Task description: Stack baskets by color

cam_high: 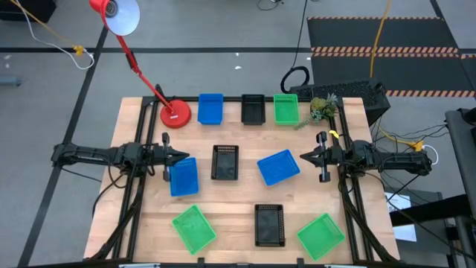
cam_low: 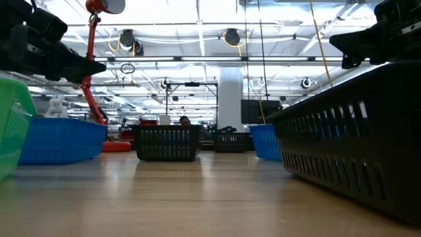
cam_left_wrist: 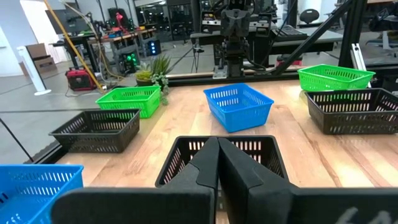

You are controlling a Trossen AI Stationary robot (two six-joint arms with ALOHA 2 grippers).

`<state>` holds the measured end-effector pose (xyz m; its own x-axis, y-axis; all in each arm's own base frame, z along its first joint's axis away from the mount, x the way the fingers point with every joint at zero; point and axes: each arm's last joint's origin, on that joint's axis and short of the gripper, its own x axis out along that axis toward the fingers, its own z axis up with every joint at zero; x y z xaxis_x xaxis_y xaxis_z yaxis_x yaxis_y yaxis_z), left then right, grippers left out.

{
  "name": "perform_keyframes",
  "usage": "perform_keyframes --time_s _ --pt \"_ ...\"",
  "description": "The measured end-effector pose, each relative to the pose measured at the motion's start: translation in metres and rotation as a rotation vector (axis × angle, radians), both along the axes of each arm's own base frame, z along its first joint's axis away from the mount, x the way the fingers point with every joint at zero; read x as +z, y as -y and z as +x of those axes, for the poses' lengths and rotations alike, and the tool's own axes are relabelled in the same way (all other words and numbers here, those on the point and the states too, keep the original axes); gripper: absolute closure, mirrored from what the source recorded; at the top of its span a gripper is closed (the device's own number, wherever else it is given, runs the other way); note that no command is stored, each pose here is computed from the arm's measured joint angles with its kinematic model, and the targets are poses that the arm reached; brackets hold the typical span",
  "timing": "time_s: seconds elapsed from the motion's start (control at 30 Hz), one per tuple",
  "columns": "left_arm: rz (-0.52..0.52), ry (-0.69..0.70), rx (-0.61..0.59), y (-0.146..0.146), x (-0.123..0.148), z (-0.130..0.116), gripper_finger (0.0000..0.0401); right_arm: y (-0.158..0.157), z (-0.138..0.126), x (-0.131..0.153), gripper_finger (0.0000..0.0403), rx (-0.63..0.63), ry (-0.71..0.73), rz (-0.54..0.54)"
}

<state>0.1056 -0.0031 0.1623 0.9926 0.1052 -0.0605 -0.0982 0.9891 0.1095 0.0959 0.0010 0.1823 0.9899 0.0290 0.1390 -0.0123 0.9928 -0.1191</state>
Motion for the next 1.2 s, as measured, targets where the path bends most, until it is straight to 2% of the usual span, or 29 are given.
perform_keyframes --time_s 0.6,0.73,0.9,1.2 --pt "-0.011 0.038 -0.001 0.0 0.004 0.0 0.0391 0.0 0.0 0.0 0.0403 0.0 0.0 0.0" --pt "-0.028 0.146 -0.017 0.0 0.014 0.0 0.0391 0.0 0.0 0.0 0.0403 0.0 0.0 0.0" --pt "-0.029 0.241 -0.026 0.0 0.054 -0.005 0.0398 0.0 0.0 0.0 0.0403 0.0 0.002 0.0" --pt "-0.07 0.229 -0.052 0.0 0.159 -0.021 0.0399 0.0 0.0 0.001 0.0403 0.0 0.007 0.0"
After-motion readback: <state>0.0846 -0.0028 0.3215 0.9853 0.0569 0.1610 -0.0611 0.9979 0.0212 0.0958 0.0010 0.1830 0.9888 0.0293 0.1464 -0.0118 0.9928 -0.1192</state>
